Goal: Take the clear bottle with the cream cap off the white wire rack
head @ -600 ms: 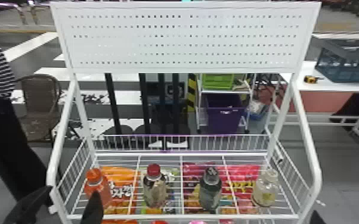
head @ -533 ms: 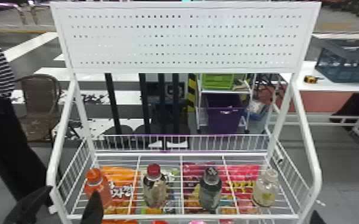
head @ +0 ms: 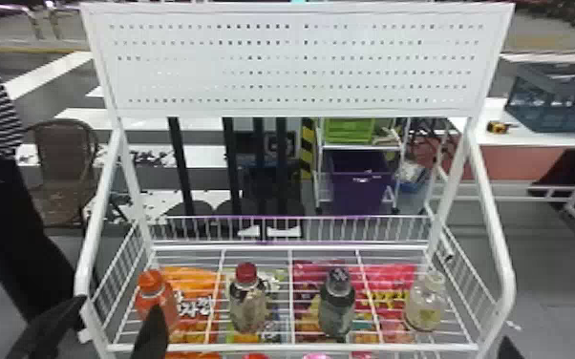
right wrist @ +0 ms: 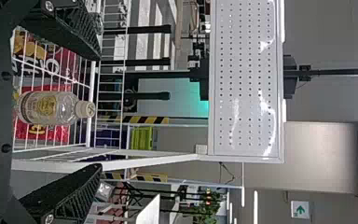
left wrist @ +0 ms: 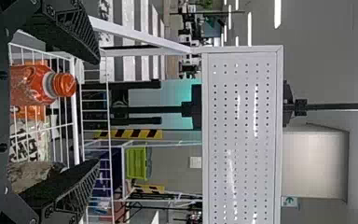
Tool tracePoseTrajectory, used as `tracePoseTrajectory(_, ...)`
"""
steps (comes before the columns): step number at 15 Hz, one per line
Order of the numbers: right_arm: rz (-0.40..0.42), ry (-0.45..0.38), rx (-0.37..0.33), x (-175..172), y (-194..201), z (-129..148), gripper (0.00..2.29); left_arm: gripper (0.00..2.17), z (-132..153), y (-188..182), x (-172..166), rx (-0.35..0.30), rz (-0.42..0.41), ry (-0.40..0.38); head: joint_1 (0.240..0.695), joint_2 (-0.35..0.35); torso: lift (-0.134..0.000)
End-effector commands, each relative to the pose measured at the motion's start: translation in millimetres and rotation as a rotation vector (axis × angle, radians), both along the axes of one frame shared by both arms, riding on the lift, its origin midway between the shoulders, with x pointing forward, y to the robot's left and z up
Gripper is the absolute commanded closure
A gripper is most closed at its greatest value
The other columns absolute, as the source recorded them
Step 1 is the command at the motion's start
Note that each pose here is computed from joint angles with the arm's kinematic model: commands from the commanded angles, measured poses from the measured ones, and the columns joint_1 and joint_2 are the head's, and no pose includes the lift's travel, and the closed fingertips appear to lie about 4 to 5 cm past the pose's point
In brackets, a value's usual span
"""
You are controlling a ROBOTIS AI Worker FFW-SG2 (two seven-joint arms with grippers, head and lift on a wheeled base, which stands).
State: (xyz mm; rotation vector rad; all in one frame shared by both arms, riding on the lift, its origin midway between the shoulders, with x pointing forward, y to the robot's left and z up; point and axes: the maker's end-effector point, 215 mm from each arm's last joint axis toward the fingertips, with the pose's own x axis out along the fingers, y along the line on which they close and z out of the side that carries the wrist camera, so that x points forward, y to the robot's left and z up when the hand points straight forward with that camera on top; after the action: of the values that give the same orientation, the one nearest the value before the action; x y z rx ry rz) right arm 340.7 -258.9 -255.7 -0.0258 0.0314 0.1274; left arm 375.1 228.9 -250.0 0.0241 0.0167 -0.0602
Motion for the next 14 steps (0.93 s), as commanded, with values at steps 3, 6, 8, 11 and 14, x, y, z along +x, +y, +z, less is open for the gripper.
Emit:
tracePoseTrajectory(3,-0.024,0.04,-0.004,22.2,-11.7,-45.6,0.08,0.14,6.1,-3.3,-1.2,-0.003,-0.009,-0.008,0.499,0.0,0.0)
tracePoseTrajectory(6,-0.017,0.064,-0.006,47.4,-4.8,-97.5,0.08,0.14,4.4,-9.8,-2.4,-0.01,-0.023,-0.003,0.499,0.0,0.0)
tracePoseTrajectory(8,-0.01,0.055,-0.009,64.8,2.6,-123.8,0.08,0.14,2.9,-15.6,-3.3,-0.012,-0.032,0.01,0.499,0.0,0.0)
tracePoseTrajectory(11,-0.009,0.061,0.009,87.5,12.0,-156.9,0.09,0.14,-0.9,-24.7,-6.4,-0.003,-0.046,0.026,0.499,0.0,0.0)
tracePoseTrajectory(14,-0.01,0.062,0.013,109.1,19.3,-174.8,0.09,0.14,-5.6,-31.2,-10.4,0.005,-0.057,0.037,0.499,0.0,0.0)
